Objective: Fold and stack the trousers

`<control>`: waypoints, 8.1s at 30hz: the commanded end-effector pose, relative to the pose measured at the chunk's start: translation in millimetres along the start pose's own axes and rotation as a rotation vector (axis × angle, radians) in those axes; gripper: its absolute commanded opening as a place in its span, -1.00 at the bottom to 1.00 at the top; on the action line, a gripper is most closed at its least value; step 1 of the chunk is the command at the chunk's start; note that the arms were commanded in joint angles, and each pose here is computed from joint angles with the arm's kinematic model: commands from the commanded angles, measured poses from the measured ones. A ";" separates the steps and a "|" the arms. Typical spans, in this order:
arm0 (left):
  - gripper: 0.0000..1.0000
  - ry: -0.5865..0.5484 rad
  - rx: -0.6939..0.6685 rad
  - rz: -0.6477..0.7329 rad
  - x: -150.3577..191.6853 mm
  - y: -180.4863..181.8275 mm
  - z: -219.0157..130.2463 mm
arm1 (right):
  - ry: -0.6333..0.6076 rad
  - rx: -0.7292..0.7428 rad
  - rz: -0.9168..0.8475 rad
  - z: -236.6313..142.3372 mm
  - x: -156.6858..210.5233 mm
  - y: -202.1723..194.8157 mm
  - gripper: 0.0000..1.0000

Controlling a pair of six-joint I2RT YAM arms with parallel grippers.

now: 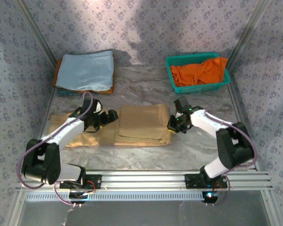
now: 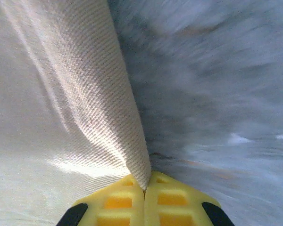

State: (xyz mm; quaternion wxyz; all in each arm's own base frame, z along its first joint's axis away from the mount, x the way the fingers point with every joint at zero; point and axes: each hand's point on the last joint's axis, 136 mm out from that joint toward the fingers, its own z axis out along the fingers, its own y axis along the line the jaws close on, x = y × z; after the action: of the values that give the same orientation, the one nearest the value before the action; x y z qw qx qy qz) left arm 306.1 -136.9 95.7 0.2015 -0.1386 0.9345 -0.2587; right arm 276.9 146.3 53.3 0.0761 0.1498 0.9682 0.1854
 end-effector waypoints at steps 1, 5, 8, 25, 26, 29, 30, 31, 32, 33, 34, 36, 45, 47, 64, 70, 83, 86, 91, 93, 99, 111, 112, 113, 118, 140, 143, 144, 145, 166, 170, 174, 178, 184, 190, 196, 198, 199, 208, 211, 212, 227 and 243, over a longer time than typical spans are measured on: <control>0.79 -0.047 -0.058 -0.008 -14.4 -0.3 -22.5 | -0.044 0.157 0.059 -27.3 -3.2 -53.7 -1.00; 0.80 -0.067 -0.095 -0.038 -18.6 4.8 -29.8 | -0.120 0.211 0.214 -64.0 -17.7 -96.5 -1.00; 0.80 -0.083 -0.131 -0.063 -19.6 14.4 -34.7 | -0.207 0.244 0.288 -95.5 -37.3 -123.9 -1.00; 0.08 -0.021 -0.344 -0.285 19.4 111.1 -30.8 | -0.386 0.147 0.014 -169.4 -78.5 -21.5 -1.00; -0.03 -0.017 -0.347 -0.286 21.6 113.5 -28.0 | -0.381 0.133 -0.032 -169.3 -73.6 -1.9 -1.00; -0.34 -0.019 -0.364 -0.286 25.6 121.1 -23.1 | -0.360 0.094 -0.182 -164.4 -54.7 62.2 -1.00; -0.44 -0.020 -0.363 -0.286 26.4 122.6 -20.7 | -0.356 0.077 -0.236 -161.5 -46.4 85.2 -1.00; -0.53 -0.019 -0.358 -0.283 26.9 123.4 -18.1 | -0.347 0.058 -0.266 -156.6 -37.7 105.7 -1.00; -0.63 -0.012 -0.351 -0.284 27.8 123.3 -14.9 | -0.331 0.035 -0.308 -149.9 -27.5 129.7 -1.00; -0.73 -0.001 -0.342 -0.276 28.6 122.8 -11.4 | -0.313 0.016 -0.344 -142.3 -16.2 151.9 -1.00; -0.82 0.008 -0.333 -0.267 29.0 122.1 -7.8 | -0.293 -0.006 -0.381 -131.7 -3.4 174.4 -1.00; -0.89 0.017 -0.323 -0.256 29.6 122.5 -1.7 | -0.262 -0.038 -0.442 -114.1 18.3 213.9 -1.00; -1.00 0.032 -0.311 -0.263 37.3 127.1 14.1 | -0.133 -0.114 -0.534 -18.4 94.3 337.8 -1.00; -1.00 0.028 -0.299 -0.262 39.5 126.3 14.3 | -0.115 -0.118 -0.526 -4.0 104.8 347.9 -1.00; -1.00 0.019 -0.267 -0.285 44.2 125.3 10.6 | -0.149 -0.219 -0.510 -3.0 123.5 375.0 -1.00; -1.00 0.006 -0.262 -0.301 40.9 126.3 6.5 | 0.031 -0.224 -0.521 54.1 168.5 365.8 -1.00; -0.23 -0.144 -0.261 -0.424 21.0 129.7 -55.1 | -0.019 -0.334 -0.494 -24.3 142.6 348.3 0.03; -0.13 -0.164 -0.236 -0.382 8.2 113.4 -72.6 | -0.087 -0.314 -0.474 -47.5 111.5 325.4 0.01; -0.07 -0.159 -0.185 -0.250 -10.6 66.8 -87.5 | -0.130 -0.244 -0.377 -50.6 66.5 258.1 -0.33; -0.07 -0.152 -0.184 -0.176 -13.1 45.9 -83.3 | -0.141 -0.213 -0.343 -46.3 57.2 232.8 -0.61; -0.16 -0.019 -0.172 -0.095 10.7 23.0 -27.3 | -0.087 -0.130 -0.285 -11.5 65.4 171.1 -1.00; -0.18 0.055 -0.318 -0.211 58.1 103.2 22.7 | 0.150 0.095 -0.219 73.2 149.4 44.2 -1.00; -0.18 0.057 -0.320 -0.217 58.9 106.0 24.2 | 0.155 0.096 -0.219 71.0 150.3 41.8 -1.00; -0.17 0.058 -0.324 -0.219 58.4 107.6 25.5 | 0.151 0.093 -0.224 67.2 149.6 42.4 -1.00; -0.16 0.071 -0.335 -0.207 54.5 108.0 28.9 | 0.103 0.040 -0.291 23.3 131.1 62.5 -0.90; 0.35 -0.015 -0.311 0.039 37.1 31.9 -41.8 | 0.025 -0.044 -0.336 5.6 14.3 82.5 -0.04; 0.36 0.021 -0.306 0.025 59.4 34.7 -33.3 | -0.013 -0.035 -0.395 2.6 -5.5 98.7 0.05; 0.36 0.034 -0.310 0.021 66.6 37.8 -29.0 | -0.046 -0.047 -0.422 -3.4 -16.4 110.8 0.08; 0.36 0.050 -0.312 0.013 75.3 42.1 -23.8 | -0.059 -0.028 -0.445 -5.8 -22.3 114.5 0.13; 0.02 0.074 -0.367 0.108 55.3 39.8 62.0 | 0.126 0.151 -0.192 51.6 13.8 -6.1 -1.00; 0.02 0.083 -0.308 0.221 34.1 -10.1 92.8 | 0.105 0.129 -0.163 28.8 53.0 -25.8 -1.00; 0.02 0.117 -0.222 0.373 27.8 -73.0 130.1 | 0.108 0.104 -0.144 19.1 89.8 -27.3 -1.00; 0.03 0.122 -0.157 0.493 25.4 -120.4 153.3 | 0.078 0.098 -0.140 5.3 105.6 -32.1 -1.00; 0.34 0.083 -0.105 0.578 5.4 -156.5 125.2 | -0.003 0.083 -0.143 -29.3 96.0 -28.7 -1.00; 0.46 0.047 -0.144 0.516 12.7 -144.7 20.8 | -0.082 0.042 -0.224 -58.2 85.9 3.3 -1.00; 0.19 0.084 -0.275 0.392 104.7 -58.6 -36.3 | -0.072 0.003 -0.330 -31.6 99.7 40.7 -0.74; 0.12 0.077 -0.280 0.365 136.0 -43.0 -41.5 | -0.068 0.008 -0.340 -17.9 99.1 47.7 -0.72; 0.10 0.083 -0.268 0.345 152.5 -37.2 -40.4 | -0.063 0.010 -0.342 -11.5 98.5 50.2 -0.72; -0.06 0.005 -0.139 0.333 207.4 -66.5 -27.6 | -0.054 0.052 -0.324 30.5 94.5 47.8 -0.73; -0.16 0.007 -0.091 0.308 219.6 -77.9 -11.8 | -0.059 0.073 -0.313 35.5 94.3 40.3 -0.73; -0.19 0.010 -0.098 0.303 222.5 -78.3 -7.6 | -0.063 0.080 -0.308 36.5 93.7 37.7 -0.73; -0.44 -0.043 -0.288 0.350 216.3 -52.6 18.4 | -0.066 0.102 -0.290 40.3 93.5 28.1 -0.73; -0.82 -0.035 -0.348 0.349 217.5 -31.5 4.8 | -0.070 0.121 -0.260 40.5 84.0 15.9 -0.74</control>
State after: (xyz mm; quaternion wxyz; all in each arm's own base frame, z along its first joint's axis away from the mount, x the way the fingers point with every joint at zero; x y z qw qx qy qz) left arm 124.0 -265.0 44.4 0.2267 -0.0137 0.9699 -0.0881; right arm 209.8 221.9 26.8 0.1281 0.0189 0.9809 0.1454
